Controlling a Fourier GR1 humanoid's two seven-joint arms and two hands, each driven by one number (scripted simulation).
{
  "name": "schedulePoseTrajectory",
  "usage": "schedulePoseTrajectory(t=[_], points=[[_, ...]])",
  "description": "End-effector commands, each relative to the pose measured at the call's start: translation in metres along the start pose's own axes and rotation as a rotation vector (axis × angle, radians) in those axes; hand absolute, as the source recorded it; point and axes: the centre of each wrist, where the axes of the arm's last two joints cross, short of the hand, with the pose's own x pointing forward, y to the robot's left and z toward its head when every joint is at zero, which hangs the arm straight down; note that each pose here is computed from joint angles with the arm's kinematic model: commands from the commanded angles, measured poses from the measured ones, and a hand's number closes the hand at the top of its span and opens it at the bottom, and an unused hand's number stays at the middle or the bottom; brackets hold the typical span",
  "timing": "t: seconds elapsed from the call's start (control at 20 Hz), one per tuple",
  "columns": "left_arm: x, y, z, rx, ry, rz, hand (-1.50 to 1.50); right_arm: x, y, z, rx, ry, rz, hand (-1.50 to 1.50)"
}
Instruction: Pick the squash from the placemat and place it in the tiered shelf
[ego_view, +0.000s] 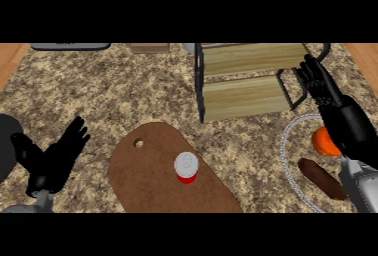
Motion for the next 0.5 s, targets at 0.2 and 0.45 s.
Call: schedulePoseTrajectory(t=[0.2,0.45], points=[[0.068,-0.013,-0.004,0.068,-0.37,-0.096,0.0,-0.017,-0.032,0.006,0.405,0.063,-0.219,1.5],[0.063,-0.028,-0.001,0.069,-0.418,-0.121,0.0,-0.053,-0.096,0.02,0.25,0.187,-0.42,-1.5]])
